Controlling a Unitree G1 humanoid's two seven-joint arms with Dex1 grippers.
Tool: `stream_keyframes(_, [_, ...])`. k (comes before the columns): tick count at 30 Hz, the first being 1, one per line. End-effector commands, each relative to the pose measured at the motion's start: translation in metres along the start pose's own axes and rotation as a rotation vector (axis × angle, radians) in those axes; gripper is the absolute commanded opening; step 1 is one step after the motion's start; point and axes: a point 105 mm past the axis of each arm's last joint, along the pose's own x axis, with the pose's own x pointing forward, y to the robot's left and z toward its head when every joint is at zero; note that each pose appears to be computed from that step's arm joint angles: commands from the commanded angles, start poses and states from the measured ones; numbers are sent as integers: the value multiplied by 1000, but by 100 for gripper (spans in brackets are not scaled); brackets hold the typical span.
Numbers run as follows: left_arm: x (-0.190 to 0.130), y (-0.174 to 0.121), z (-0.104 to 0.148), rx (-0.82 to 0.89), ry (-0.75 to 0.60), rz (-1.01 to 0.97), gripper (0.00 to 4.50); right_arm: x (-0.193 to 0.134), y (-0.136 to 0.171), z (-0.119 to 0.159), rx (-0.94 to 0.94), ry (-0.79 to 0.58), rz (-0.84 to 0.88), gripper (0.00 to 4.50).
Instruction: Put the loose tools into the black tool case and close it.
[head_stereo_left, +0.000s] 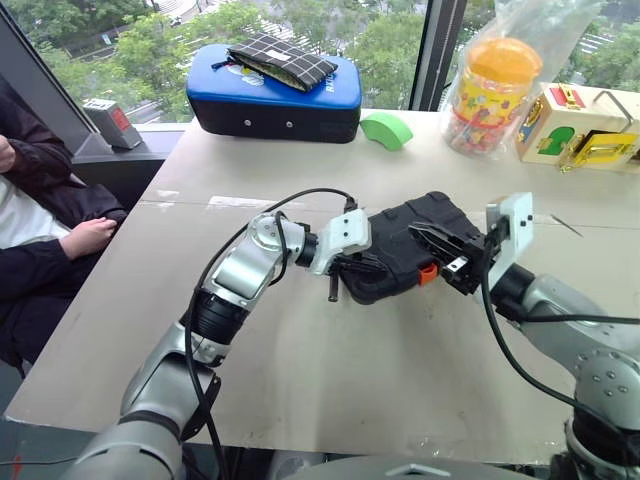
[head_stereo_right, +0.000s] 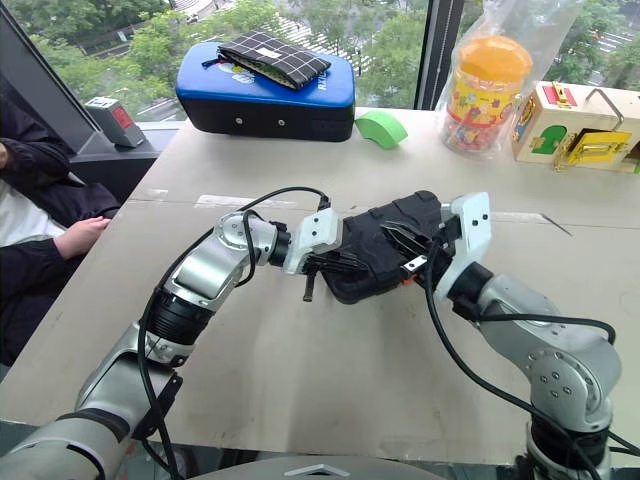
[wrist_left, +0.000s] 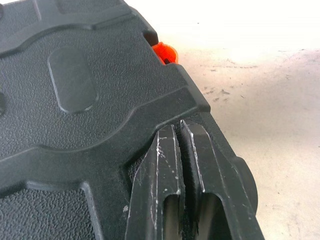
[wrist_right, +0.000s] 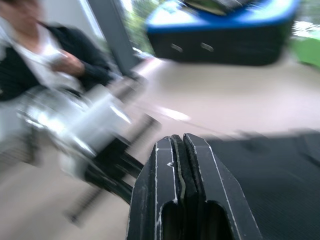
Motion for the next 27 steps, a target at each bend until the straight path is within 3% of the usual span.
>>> stream_keyframes(1, [-7,2,-1,-135,-171,87,15,-17,-12,6,-200,-52,-79,0])
stream_keyframes(2, [-13,5,5,-180,-219,110,15,-22,-17,2,-219,-32,-86,0])
stream_keyframes(3, [-20,6,11,-208,-265,128,0,-26,-21,-1,-236,-21,-94,53])
stream_keyframes(4, [-26,6,15,-228,-300,145,41,-31,-24,-4,-270,4,-87,101])
stream_keyframes(6, [-40,1,19,-258,-351,170,80,-44,-29,-6,-324,46,-70,161])
stream_keyframes(7, [-47,-1,20,-264,-367,191,131,-51,-31,-7,-349,71,-59,194])
stream_keyframes(8, [-52,-3,20,-274,-373,210,143,-57,-34,-7,-365,89,-51,205])
stream_keyframes(13, [-95,-38,-9,-335,-288,289,383,-125,-38,-11,-394,255,9,443])
stream_keyframes(14, [-100,-44,-13,-345,-268,291,437,-134,-38,-10,-390,263,6,450])
stream_keyframes(15, [-105,-50,-17,-351,-251,293,447,-142,-37,-8,-387,270,2,450])
stream_keyframes(22, [-130,-81,-47,-399,-108,285,447,-187,-37,-9,-407,352,-60,450])
stream_keyframes(27, [-133,-91,-54,-432,-80,246,447,-195,-41,-16,-392,360,-82,450])
